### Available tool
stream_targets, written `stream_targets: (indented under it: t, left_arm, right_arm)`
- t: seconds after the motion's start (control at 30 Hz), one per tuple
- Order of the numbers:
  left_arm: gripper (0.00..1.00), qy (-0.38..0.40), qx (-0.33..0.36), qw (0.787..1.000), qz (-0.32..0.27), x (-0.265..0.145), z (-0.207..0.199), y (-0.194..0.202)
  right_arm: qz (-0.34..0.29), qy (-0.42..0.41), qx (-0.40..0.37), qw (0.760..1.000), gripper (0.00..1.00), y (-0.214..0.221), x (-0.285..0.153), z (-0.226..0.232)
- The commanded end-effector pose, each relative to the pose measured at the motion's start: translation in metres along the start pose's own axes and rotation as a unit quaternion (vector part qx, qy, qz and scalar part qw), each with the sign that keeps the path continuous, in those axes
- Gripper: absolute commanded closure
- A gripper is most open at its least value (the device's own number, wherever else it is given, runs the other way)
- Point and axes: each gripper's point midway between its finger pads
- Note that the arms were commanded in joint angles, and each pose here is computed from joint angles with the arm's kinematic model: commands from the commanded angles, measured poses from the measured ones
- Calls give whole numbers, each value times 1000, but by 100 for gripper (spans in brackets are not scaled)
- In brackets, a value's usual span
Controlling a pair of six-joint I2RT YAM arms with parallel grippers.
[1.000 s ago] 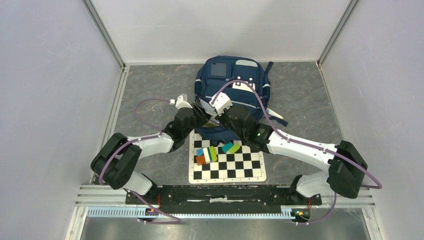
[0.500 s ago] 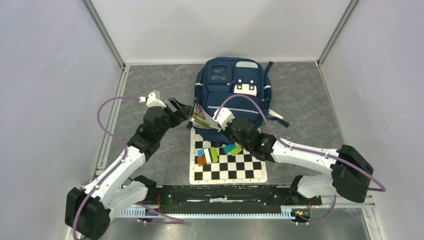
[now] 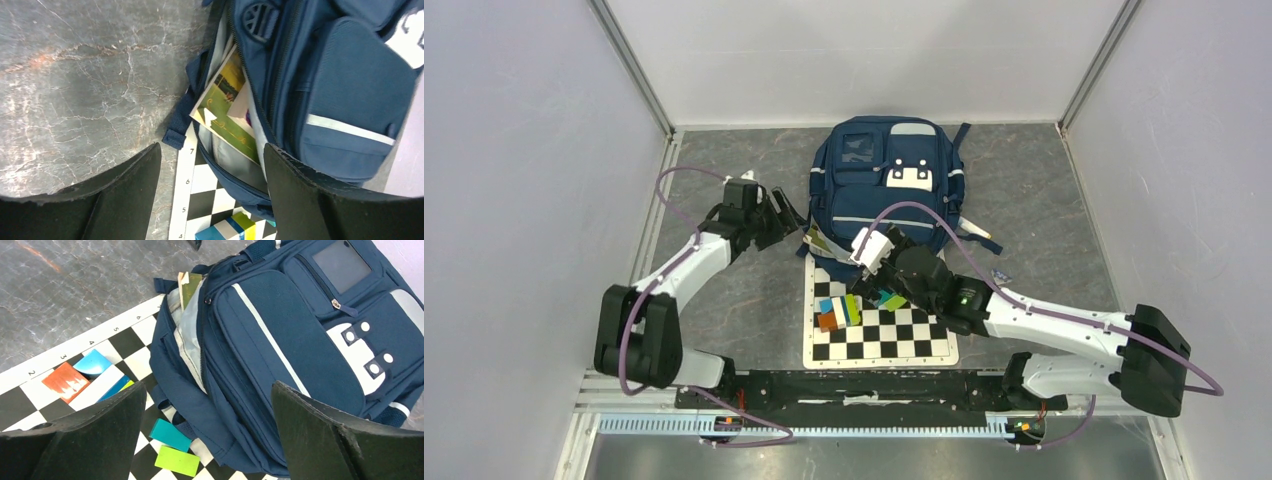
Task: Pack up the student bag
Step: Place the book in the student bag, then adjust the student bag at the center of the board.
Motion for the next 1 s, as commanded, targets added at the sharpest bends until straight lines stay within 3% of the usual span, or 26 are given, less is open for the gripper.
stream_targets:
  t: [0.0,0.13,0.43,0.67,0.77,0.9,0.97]
  left_arm:
    - [22,25,20,998,50,14,-4,12]
    - [29,35,-2,997,72,22,-1,32]
    - [34,71,-58,991,99,41,-1,69]
    - [40,108,-88,984,110,58,-11,75]
    - [57,131,-98,980,112,61,-20,75]
    - [92,141,-103,980,98,55,-27,64]
    - [98,143,-99,982,78,47,-32,49]
  right_arm:
    - [0,53,16,998,2,-10,-4,-27]
    - [20,68,65,995,2,8,-2,-47]
    - [22,87,80,993,2,18,-6,-58]
    - [21,91,79,992,2,20,-10,-60]
    - [22,96,78,992,2,22,-12,-62]
    - [27,111,73,991,2,26,-13,-67]
    - [38,139,75,987,2,34,-14,-75]
Point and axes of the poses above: each gripper's point midway between its finger pads, its own x axis out along the fingers, its own z axis along the line the jaws close on, y = z × x, and after that the axes turned 13 degrees about x, right-handed
